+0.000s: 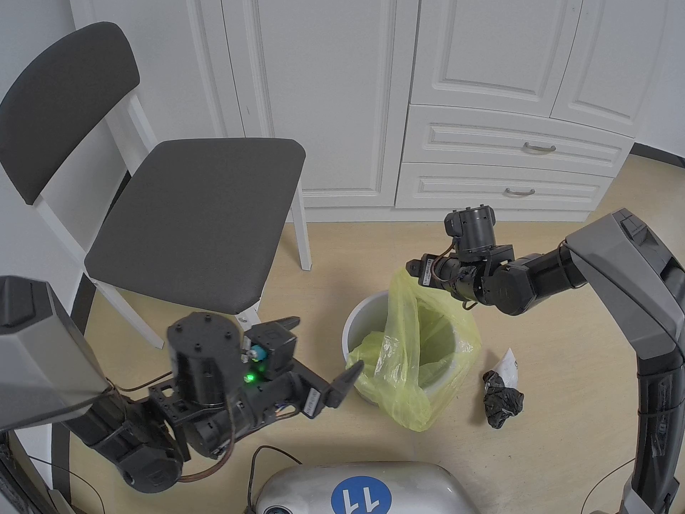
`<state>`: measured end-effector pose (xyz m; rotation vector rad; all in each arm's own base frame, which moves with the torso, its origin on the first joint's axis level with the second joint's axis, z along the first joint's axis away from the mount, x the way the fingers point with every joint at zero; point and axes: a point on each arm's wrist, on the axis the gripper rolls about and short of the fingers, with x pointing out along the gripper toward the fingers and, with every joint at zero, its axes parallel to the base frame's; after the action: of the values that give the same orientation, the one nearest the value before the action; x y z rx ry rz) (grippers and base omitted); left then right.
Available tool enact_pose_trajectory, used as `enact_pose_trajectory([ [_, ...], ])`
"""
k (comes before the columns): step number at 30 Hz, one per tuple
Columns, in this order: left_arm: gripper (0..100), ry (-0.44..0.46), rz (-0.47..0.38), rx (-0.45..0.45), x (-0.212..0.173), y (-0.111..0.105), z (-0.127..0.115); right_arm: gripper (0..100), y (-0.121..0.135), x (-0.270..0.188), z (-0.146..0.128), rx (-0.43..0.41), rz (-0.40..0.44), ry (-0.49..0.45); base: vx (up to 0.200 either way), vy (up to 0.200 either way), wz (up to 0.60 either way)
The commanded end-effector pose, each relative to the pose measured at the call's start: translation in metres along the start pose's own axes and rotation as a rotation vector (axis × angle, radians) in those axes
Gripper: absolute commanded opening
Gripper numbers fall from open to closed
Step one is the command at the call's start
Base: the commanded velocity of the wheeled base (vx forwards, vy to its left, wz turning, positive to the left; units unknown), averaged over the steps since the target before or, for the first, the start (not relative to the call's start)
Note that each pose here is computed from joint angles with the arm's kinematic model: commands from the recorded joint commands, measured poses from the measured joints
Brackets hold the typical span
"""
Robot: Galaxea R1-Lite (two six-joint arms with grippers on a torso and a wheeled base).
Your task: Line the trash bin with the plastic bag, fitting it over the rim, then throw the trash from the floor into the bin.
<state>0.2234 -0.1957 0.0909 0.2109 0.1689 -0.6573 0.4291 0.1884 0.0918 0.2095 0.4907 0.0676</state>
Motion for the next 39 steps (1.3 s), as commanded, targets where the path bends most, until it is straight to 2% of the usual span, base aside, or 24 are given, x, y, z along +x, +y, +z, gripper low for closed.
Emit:
enact_pose_trajectory([
  [1,100,0.041,-0.091,0.031,0.035,-0.045,0.033,100,-0.007,-0.009,-0.017,0.034,0.039,-0.070,0.000,0.000,0.00],
  [7,100,0.137,-0.070,0.046,0.076,-0.079,0.029,100,-0.015,-0.009,-0.022,0.022,0.026,-0.065,0.000,0.000,0.00],
  [11,100,0.204,-0.036,0.077,0.096,-0.094,0.021,100,-0.024,-0.013,-0.021,-0.053,0.004,-0.056,0.000,0.000,0.00],
  [12,100,0.242,-0.015,0.095,0.103,-0.099,0.019,100,-0.028,-0.016,-0.022,-0.099,-0.006,-0.048,0.000,0.000,0.00],
  [17,100,0.357,0.094,0.148,0.124,-0.105,0.015,100,-0.040,-0.025,-0.017,-0.182,-0.032,-0.047,0.000,0.000,0.00],
  [20,100,0.379,0.132,0.158,0.135,-0.107,0.011,100,-0.047,-0.027,-0.015,-0.204,-0.047,-0.046,0.000,0.000,0.00],
  [24,100,0.406,0.209,0.199,0.155,-0.110,-0.007,100,-0.056,-0.028,-0.018,-0.236,-0.065,-0.033,0.000,0.000,0.00],
  [25,100,0.406,0.209,0.199,0.155,-0.110,-0.007,100,-0.056,-0.028,-0.018,-0.236,-0.065,-0.033,0.000,0.000,0.00],
  [26,100,0.425,0.254,0.249,0.164,-0.110,-0.019,100,-0.056,-0.027,-0.018,-0.244,-0.065,-0.031,0.000,0.000,0.00],
  [29,100,0.446,0.322,0.306,0.177,-0.104,-0.033,100,-0.057,-0.026,-0.021,-0.249,-0.067,-0.024,0.000,0.000,0.00],
  [34,100,0.452,0.360,0.305,0.191,-0.090,-0.038,100,-0.059,-0.028,-0.024,-0.269,-0.047,-0.005,0.000,0.000,0.00],
  [37,100,0.462,0.397,0.307,0.195,-0.074,-0.039,100,-0.062,-0.028,-0.027,-0.282,-0.049,0.008,0.000,0.000,0.00],
  [39,100,0.471,0.460,0.295,0.197,-0.053,-0.038,100,-0.064,-0.030,-0.032,-0.310,-0.045,0.028,0.000,0.000,0.00],
])
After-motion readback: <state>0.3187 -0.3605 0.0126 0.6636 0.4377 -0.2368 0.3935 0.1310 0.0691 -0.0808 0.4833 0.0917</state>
